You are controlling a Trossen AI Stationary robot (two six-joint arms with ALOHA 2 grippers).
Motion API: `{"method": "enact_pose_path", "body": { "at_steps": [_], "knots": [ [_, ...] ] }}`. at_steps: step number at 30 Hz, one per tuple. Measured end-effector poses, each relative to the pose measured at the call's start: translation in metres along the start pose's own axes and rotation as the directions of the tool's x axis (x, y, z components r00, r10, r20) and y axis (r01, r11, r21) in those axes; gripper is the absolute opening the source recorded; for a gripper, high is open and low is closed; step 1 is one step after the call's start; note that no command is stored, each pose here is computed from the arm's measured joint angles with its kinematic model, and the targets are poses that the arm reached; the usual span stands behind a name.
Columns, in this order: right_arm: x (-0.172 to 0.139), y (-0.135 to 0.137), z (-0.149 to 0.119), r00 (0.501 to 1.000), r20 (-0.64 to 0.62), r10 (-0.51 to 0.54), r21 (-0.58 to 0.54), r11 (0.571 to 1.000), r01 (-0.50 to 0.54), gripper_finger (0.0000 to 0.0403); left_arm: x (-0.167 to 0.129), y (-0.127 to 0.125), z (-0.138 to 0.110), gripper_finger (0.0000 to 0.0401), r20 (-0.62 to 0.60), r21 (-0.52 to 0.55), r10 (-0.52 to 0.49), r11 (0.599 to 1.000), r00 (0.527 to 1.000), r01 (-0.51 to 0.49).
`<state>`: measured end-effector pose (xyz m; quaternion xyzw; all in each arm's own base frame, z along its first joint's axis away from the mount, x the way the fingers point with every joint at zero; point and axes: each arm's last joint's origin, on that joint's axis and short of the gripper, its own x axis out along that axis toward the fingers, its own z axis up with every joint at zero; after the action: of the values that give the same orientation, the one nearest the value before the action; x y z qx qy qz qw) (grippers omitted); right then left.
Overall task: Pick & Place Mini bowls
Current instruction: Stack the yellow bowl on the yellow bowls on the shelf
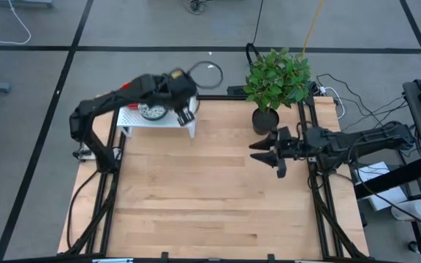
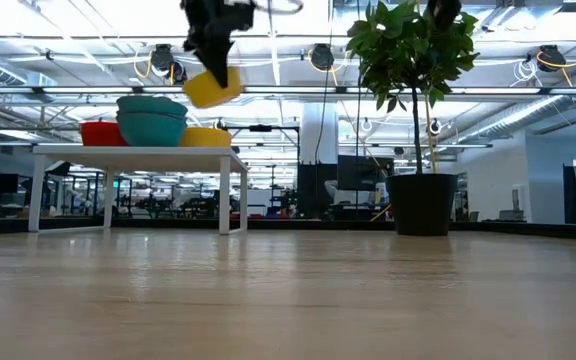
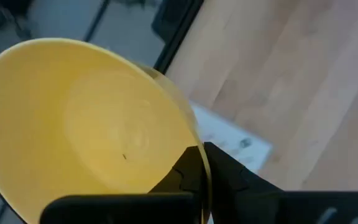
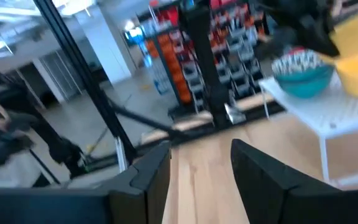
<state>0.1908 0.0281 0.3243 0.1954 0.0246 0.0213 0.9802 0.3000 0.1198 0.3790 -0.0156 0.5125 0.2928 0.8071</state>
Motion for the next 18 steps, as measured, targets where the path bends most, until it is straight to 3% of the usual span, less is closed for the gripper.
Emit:
{"method": "enact_pose_path", "body": {
  "at_steps": [5, 8, 13, 18],
  "knots": [
    [-0.006, 0.002, 0.008, 0.997, 0.080, -0.014, -0.027, 0.999, 0.016, 0.0155, 0.024, 0.043, -0.003, 0.0023, -0.079, -0.058, -0.009, 0.998, 0.997, 0.004],
    [-0.009, 0.000, 0.010, 0.992, 0.107, -0.060, -0.040, 0.997, 0.065, 0.0155, 0.026, 0.062, -0.003, 0.0027, -0.063, -0.082, 0.018, 0.996, 0.998, -0.024],
    [-0.010, -0.002, 0.012, 0.981, 0.138, -0.135, -0.107, 0.983, 0.150, 0.0155, 0.032, 0.083, -0.009, 0.0008, -0.080, -0.141, -0.028, 0.990, 0.996, 0.017],
    [-0.010, -0.005, 0.013, 0.973, 0.153, -0.173, -0.169, 0.965, 0.198, 0.0155, 0.049, 0.086, -0.014, 0.0014, -0.113, -0.154, -0.091, 0.985, 0.989, 0.073]
  ]
}}
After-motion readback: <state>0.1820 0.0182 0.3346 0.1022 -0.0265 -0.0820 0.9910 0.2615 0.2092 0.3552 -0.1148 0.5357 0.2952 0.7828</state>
